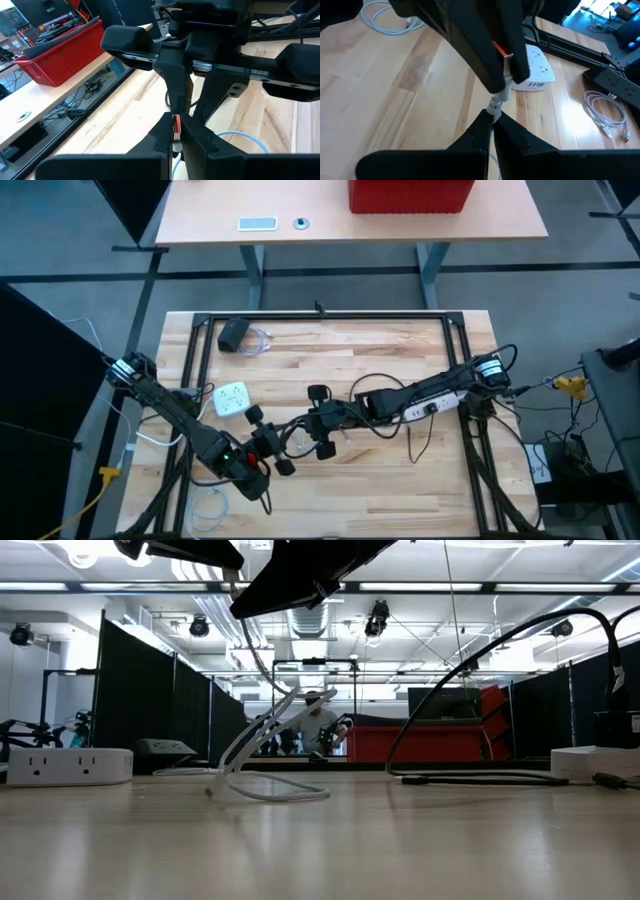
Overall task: Insert USB
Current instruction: Insert the white charger cable into the left white outlet extension
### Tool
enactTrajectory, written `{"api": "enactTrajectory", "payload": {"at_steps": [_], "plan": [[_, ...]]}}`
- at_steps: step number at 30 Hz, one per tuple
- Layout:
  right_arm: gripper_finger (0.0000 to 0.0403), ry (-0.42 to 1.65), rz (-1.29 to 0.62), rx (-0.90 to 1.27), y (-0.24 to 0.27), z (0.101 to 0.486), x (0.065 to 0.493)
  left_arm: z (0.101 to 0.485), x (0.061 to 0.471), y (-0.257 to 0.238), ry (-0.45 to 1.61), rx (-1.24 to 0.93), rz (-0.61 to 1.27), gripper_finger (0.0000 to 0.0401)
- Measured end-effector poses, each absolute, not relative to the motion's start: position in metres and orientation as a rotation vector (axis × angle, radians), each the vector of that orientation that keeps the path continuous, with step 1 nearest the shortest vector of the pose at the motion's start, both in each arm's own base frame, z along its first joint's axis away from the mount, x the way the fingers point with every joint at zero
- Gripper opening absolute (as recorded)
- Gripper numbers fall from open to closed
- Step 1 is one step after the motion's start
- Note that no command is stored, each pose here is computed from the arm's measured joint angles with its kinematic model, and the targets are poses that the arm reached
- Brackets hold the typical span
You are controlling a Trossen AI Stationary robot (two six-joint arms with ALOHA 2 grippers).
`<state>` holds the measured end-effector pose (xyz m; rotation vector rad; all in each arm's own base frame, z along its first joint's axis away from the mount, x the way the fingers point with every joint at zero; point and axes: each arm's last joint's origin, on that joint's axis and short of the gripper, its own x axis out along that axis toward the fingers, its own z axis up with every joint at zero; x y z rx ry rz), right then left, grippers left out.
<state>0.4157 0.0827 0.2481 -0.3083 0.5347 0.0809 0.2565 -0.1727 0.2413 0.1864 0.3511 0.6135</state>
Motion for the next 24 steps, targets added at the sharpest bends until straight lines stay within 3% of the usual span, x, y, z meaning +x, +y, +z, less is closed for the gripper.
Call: {"api": "enactTrajectory", "payload": {"at_steps": [5, 14, 24], "plan": [[0.0012, 0.511, 0.098, -0.312, 0.089, 0.255, 0.412, 0.249, 0.248, -0.179, 0.323, 0.176, 0.593, 0.0011], [0.0083, 0.397, 0.142, -0.287, 0.101, 0.271, 0.410, 0.254, 0.228, -0.198, 0.249, 0.226, 0.584, 0.0011], [0.0134, 0.269, 0.162, -0.215, 0.101, 0.276, 0.419, 0.268, 0.211, -0.219, 0.193, 0.266, 0.514, 0.0011]]}}
